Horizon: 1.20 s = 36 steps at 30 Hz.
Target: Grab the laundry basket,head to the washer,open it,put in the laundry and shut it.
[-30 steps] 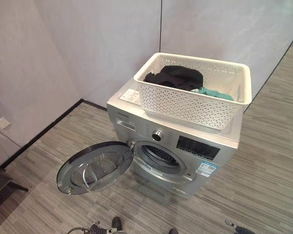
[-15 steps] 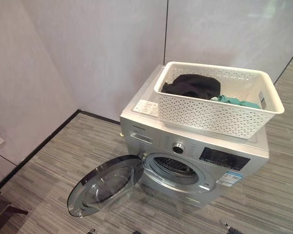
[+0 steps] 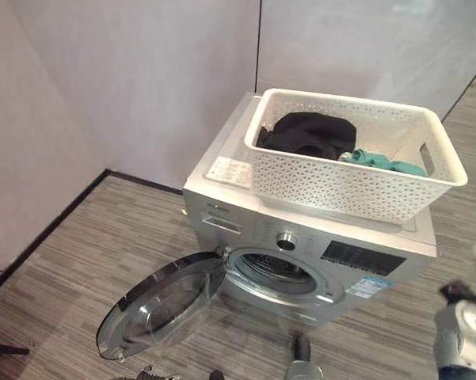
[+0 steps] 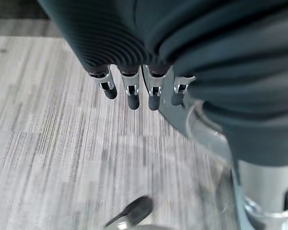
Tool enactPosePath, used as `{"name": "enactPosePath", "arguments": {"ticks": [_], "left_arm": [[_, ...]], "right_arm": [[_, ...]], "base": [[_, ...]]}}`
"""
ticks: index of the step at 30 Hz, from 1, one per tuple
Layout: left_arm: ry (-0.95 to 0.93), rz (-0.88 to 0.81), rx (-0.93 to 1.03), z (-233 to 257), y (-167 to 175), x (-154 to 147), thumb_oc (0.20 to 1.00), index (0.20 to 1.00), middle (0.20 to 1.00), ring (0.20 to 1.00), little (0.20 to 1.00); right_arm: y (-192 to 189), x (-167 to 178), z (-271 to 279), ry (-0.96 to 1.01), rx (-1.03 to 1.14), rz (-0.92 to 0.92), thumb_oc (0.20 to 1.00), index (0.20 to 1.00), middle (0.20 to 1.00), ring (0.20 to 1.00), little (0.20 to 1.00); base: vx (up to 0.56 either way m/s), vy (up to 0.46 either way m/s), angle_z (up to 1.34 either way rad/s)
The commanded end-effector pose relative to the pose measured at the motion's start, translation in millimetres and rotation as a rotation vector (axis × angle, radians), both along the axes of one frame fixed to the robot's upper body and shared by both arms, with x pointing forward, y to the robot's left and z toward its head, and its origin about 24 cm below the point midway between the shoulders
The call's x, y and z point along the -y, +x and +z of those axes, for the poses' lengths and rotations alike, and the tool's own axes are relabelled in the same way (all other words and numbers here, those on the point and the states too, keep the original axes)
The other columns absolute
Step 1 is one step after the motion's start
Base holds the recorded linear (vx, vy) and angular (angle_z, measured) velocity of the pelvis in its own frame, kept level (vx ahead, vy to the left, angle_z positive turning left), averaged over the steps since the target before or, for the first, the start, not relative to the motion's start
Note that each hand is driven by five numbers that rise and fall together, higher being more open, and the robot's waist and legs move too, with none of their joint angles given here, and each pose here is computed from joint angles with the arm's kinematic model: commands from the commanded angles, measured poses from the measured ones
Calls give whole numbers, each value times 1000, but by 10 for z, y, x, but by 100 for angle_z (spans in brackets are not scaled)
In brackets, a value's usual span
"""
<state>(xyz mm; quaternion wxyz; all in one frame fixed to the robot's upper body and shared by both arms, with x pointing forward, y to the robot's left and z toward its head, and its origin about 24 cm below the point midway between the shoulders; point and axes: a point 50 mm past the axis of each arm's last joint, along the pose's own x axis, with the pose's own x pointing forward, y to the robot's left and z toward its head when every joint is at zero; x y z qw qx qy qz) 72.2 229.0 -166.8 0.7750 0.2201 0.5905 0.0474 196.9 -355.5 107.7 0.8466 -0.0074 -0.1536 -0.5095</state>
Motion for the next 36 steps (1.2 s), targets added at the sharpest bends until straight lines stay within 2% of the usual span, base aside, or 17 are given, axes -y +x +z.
{"name": "enactPosePath", "arguments": {"ticks": [1, 2, 5, 6, 7, 8, 10, 11, 12, 14, 17, 20, 22, 25, 29, 32, 36], "left_arm": [[58, 0, -14, 24, 21, -107, 1000, 1000, 1000, 1000, 1000], [58, 0, -14, 23, 19, -105, 1000, 1000, 1000, 1000, 1000], [62, -28, -16, 23, 12, -105, 1000, 1000, 1000, 1000, 1000], [64, -63, -16, 26, 20, -106, 1000, 1000, 1000, 1000, 1000], [64, -76, -25, 28, 2, -130, 1000, 1000, 1000, 1000, 1000], [62, -74, -25, 26, 2, -123, 1000, 1000, 1000, 1000, 1000], [51, -67, -45, 26, -65, -169, 1000, 1000, 1000, 1000, 1000], [48, -61, -54, 23, -98, -180, 1000, 1000, 1000, 1000, 1000], [22, -45, -83, 11, -170, -185, 1000, 1000, 1000, 1000, 1000], [7, -33, -93, -2, -205, -157, 1000, 1000, 1000, 1000, 1000], [-28, -14, -133, -16, -308, -156, 1000, 1000, 1000, 1000, 1000], [-45, 11, -142, -22, -333, -145, 1000, 1000, 1000, 1000, 1000], [-57, 65, -148, -14, -390, -199, 1000, 1000, 1000, 1000, 1000], [-64, 119, -168, -6, -509, -253, 1000, 1000, 1000, 1000, 1000], [-64, 166, -182, 5, -585, -302, 1000, 1000, 1000, 1000, 1000], [-50, 210, -150, 23, -511, -353, 1000, 1000, 1000, 1000, 1000], [-49, 188, -126, 27, -421, -349, 1000, 1000, 1000, 1000, 1000]], "right_arm": [[96, -243, 860, -454, 163, 21, 1000, 1000, 1000, 1000, 1000], [89, -253, 861, -456, 161, 21, 1000, 1000, 1000, 1000, 1000], [76, -558, 1344, -686, 302, 69, 1000, 1000, 1000, 1000, 1000], [191, -761, 1524, -756, 356, 172, 1000, 1000, 1000, 1000, 1000], [336, -862, 1594, -803, 316, 286, 1000, 1000, 1000, 1000, 1000], [349, -862, 1602, -804, 317, 289, 1000, 1000, 1000, 1000, 1000], [626, -890, 1657, -960, 87, 387, 1000, 1000, 1000, 1000, 1000], [695, -907, 1692, -990, 42, 419, 1000, 1000, 1000, 1000, 1000], [947, -968, 1745, -1050, -123, 569, 1000, 1000, 1000, 1000, 1000], [1054, -995, 1743, -1048, -164, 607, 1000, 1000, 1000, 1000, 1000], [1424, -913, 1627, -1131, -534, 680, 1000, 1000, 1000, 1000, 1000], [1658, -839, 1501, -1135, -728, 656, 1000, 1000, 1000, 1000, 1000], [1789, -794, 1401, -1117, -907, 731, 1000, 1000, 1000, 1000, 1000], [1766, -825, 1361, -1149, -976, 813, 1000, 1000, 1000, 1000, 1000], [1783, -788, 1248, -1160, -1062, 827, 1000, 1000, 1000, 1000, 1000], [1835, -868, 1162, -1205, -1113, 834, 1000, 1000, 1000, 1000, 1000], [1863, -917, 1173, -1239, -1139, 837, 1000, 1000, 1000, 1000, 1000]], "base": [[83, -67, 26], [105, -100, 14], [72, -90, 17], [68, -116, 23], [29, -86, 16], [17, -58, 7], [14, -49, 7], [-11, -67, 1], [-23, -46, -3], [-12, -25, -8], [-7, -28, -7], [8, -26, 0], [27, -67, 12], [21, -38, 18], [19, -25, 5], [43, -28, 2], [4, -26, -1]]}}
